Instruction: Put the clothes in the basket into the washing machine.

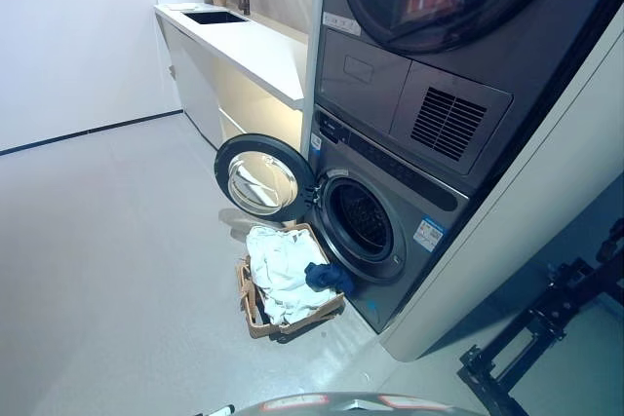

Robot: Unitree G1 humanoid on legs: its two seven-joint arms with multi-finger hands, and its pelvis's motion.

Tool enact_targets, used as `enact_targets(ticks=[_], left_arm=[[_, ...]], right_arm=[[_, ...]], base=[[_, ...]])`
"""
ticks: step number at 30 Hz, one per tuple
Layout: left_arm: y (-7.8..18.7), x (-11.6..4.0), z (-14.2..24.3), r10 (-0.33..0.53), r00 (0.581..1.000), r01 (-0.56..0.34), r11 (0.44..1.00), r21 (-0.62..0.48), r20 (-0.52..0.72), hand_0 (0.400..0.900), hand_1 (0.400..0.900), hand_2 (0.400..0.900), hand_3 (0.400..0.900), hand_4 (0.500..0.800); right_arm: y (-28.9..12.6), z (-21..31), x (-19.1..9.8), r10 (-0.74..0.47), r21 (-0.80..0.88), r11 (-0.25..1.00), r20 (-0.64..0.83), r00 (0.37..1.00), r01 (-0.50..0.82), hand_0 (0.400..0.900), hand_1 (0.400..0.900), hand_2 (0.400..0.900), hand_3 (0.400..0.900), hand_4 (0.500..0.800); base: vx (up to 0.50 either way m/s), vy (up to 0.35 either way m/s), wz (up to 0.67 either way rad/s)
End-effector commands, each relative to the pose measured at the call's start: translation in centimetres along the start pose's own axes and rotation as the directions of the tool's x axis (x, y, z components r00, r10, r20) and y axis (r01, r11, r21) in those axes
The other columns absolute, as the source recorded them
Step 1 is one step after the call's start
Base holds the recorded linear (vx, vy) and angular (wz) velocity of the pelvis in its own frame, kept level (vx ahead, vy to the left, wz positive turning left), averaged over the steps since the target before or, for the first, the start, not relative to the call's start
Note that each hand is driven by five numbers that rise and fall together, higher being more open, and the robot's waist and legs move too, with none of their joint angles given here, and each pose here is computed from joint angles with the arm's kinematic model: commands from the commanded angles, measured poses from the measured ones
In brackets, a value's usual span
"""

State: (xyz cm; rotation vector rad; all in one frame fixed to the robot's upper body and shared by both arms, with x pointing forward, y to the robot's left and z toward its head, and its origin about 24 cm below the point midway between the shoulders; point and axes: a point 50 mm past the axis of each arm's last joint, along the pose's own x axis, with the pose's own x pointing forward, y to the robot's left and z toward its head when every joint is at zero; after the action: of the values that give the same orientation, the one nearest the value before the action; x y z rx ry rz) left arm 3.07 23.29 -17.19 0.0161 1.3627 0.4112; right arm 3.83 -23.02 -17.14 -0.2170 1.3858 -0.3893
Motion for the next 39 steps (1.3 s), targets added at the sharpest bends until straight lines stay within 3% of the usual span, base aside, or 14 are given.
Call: enact_targets(ticks=[1,13,20,31,39], left_arm=[[-2.2,0.1,4.2,-0.025,0.995,0.025,1.0,-0.002,0.092,0.9,0.9,0.9,0.9,0.8],[-3.2,-0.1,5.9,-0.051,0.988,0.065,0.994,-0.091,0.149,0.9,0.9,0.9,0.9,0.8],[-3.5,-0.1,5.2,-0.047,0.991,0.065,0.988,-0.141,0.124,0.9,0.9,0.9,0.9,0.8],[-3.2,-0.1,4.2,-0.023,0.995,0.036,0.99,-0.139,0.093,0.9,0.9,0.9,0.9,0.8],[-1.4,-0.1,8.2,0.013,0.98,0.008,0.995,-0.103,0.201,0.9,0.9,0.9,0.9,0.8]], right_arm=[[-1.7,6.9,0.2,-0.062,0.023,0.998,0.174,0.983,0.059,0.9,0.9,0.9,0.9,0.8],[-3.5,8.8,0.2,-0.112,0.029,0.994,0.243,0.963,0.108,0.9,0.9,0.9,0.9,0.8],[-3.8,10.1,0.0,-0.125,0.007,0.992,0.275,0.953,0.127,0.9,0.9,0.9,0.9,0.8],[-3.0,9.7,0.0,-0.103,-0.007,0.994,0.267,0.958,0.109,0.9,0.9,0.9,0.9,0.8],[-0.9,11.6,-0.6,-0.051,0.075,0.997,0.323,0.945,0.028,0.9,0.9,0.9,0.9,0.8]], base=[[-0.012,-0.175,0.01],[0.02,-0.215,0.08],[0.085,-0.022,-0.02],[0.323,0.187,-0.21],[0.306,0.328,-0.18]])
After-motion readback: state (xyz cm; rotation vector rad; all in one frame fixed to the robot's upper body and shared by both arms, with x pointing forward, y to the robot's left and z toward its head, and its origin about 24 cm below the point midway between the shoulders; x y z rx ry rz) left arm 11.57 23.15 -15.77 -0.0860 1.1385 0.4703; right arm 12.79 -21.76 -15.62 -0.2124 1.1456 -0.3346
